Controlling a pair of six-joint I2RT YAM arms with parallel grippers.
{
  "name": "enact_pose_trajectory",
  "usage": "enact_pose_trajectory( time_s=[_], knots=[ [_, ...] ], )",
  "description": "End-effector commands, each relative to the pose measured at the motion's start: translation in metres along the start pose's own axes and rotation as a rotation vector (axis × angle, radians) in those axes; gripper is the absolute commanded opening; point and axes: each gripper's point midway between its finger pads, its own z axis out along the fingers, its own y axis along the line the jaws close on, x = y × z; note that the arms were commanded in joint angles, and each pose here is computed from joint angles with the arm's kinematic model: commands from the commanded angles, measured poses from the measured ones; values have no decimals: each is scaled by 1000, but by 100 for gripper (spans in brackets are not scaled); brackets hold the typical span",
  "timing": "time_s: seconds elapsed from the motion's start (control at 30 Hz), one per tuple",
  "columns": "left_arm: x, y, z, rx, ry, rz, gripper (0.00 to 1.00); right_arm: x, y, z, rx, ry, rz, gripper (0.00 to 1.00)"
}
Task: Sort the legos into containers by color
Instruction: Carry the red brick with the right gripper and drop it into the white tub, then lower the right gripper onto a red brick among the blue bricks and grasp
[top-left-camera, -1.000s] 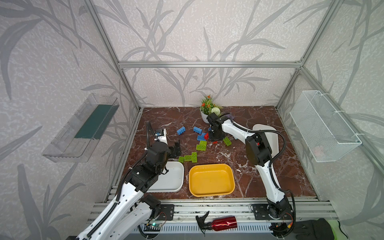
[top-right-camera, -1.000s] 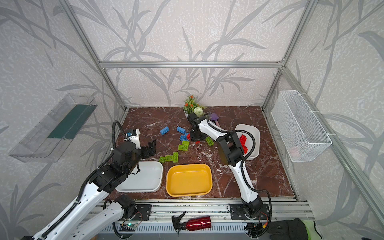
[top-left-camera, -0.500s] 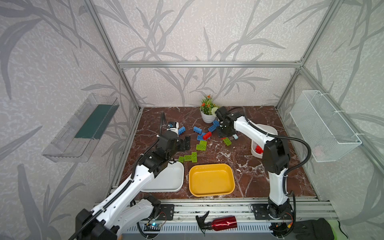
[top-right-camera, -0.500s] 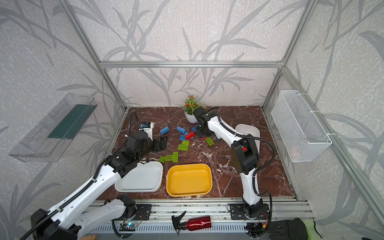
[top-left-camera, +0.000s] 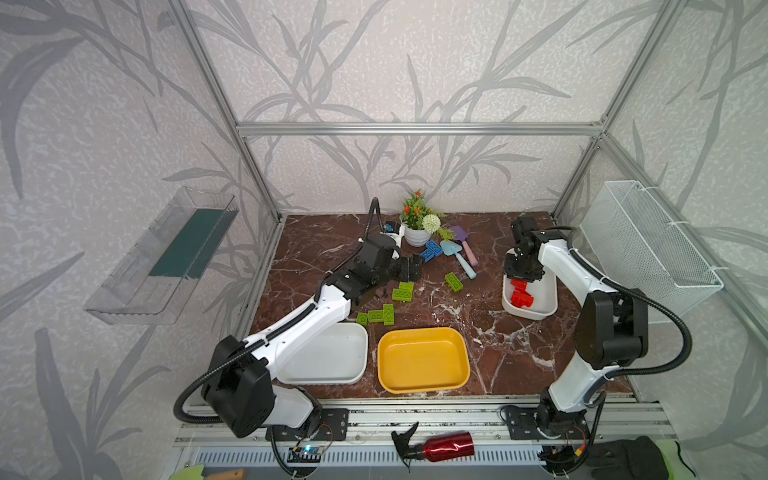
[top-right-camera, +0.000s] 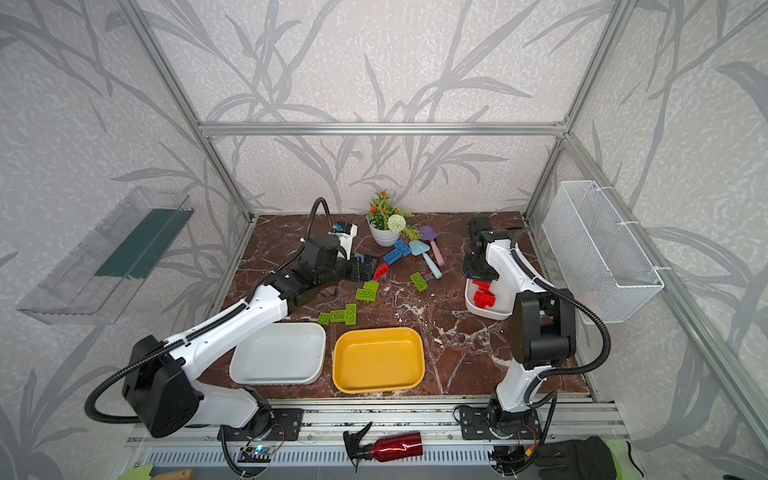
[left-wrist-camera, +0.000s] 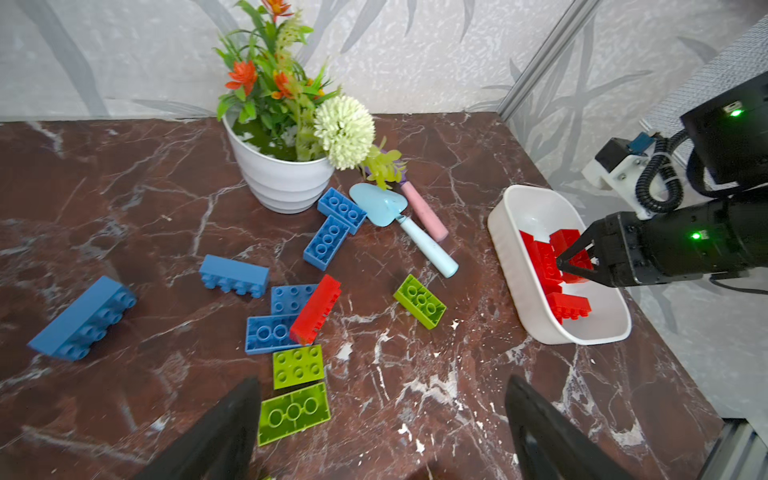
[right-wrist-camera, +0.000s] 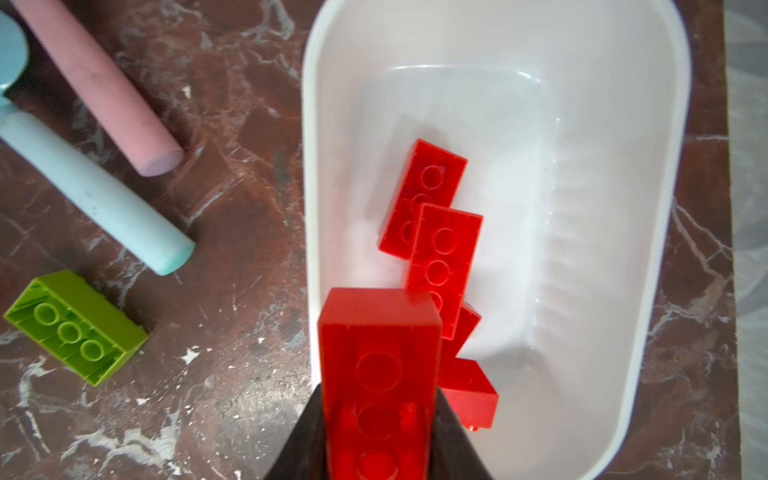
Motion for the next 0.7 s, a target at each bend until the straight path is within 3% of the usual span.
enact_pose_trajectory(
  time_s=[0.0, 0.13, 0.33, 0.53, 0.67],
  knots=[
    [-13, -17, 4, 48, -18, 3, 90, -11, -7, 10, 34, -21, -5, 24],
    [-14, -15, 7, 21, -4, 14, 91, -14, -21, 24, 58, -4, 20, 26],
    [-14, -1, 4, -60, 6, 23, 91, -17, -29, 29, 77, 5, 8, 60],
    [-11, 14, -6, -115, 2, 30, 90, -17, -9, -1, 10, -31, 14, 66],
    [-6, 26, -16, -137, -9, 18, 90, -9, 38, -26, -64, -61, -31, 67]
  ],
)
